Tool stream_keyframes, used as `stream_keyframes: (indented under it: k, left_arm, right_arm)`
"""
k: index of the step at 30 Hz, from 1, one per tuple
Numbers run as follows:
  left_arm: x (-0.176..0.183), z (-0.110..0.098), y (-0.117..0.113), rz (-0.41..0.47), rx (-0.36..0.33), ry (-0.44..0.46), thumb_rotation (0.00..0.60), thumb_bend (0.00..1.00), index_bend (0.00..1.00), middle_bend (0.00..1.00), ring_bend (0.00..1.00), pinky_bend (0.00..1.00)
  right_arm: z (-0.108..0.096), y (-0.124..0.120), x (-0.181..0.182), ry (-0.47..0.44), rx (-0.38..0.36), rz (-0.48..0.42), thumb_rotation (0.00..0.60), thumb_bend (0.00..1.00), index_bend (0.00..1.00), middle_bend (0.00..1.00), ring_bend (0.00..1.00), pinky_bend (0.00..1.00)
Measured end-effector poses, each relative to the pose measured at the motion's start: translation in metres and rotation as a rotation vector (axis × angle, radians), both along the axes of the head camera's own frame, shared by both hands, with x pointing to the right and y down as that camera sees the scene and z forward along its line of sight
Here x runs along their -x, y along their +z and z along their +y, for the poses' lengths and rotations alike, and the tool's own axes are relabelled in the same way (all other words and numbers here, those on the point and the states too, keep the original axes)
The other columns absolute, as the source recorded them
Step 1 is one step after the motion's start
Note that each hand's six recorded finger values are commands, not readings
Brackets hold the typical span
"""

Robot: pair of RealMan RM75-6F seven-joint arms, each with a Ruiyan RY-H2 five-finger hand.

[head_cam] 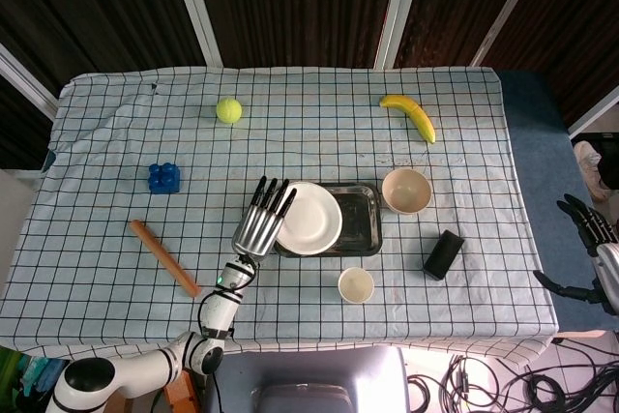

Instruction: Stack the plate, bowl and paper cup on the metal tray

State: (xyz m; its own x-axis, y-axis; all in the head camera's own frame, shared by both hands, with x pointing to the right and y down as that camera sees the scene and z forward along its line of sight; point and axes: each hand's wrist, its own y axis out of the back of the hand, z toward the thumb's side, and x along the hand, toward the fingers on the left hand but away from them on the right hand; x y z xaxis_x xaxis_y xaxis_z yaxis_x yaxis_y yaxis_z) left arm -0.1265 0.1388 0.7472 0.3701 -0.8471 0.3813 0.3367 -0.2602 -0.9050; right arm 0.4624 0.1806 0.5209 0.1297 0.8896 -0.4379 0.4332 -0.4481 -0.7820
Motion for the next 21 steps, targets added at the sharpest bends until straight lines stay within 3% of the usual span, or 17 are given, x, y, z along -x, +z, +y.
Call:
stream_keyframes:
  k: [7, 17, 21]
  left_arm:
    - [0.010, 0.004, 0.002, -0.109, 0.019, -0.003, 0.600, 0.34, 0.00, 0.00, 0.00, 0.00]
    - [0.024, 0.006, -0.015, -0.095, 0.034, -0.030, 0.600, 0.37, 0.00, 0.00, 0.00, 0.00]
    - [0.055, 0.005, -0.033, -0.094, 0.018, -0.062, 0.600, 0.37, 0.00, 0.00, 0.00, 0.00]
  right_arm:
    - [0.001, 0.000, 0.001, -0.002, -0.001, -0.002, 0.600, 0.12, 0.00, 0.00, 0.00, 0.00]
    - [0.002, 0.004, 0.006, -0.020, 0.007, 0.017, 0.600, 0.12, 0.00, 0.00, 0.00, 0.00]
    - [0.005, 0.008, 0.012, -0.050, 0.015, 0.039, 0.600, 0.12, 0.00, 0.00, 0.00, 0.00]
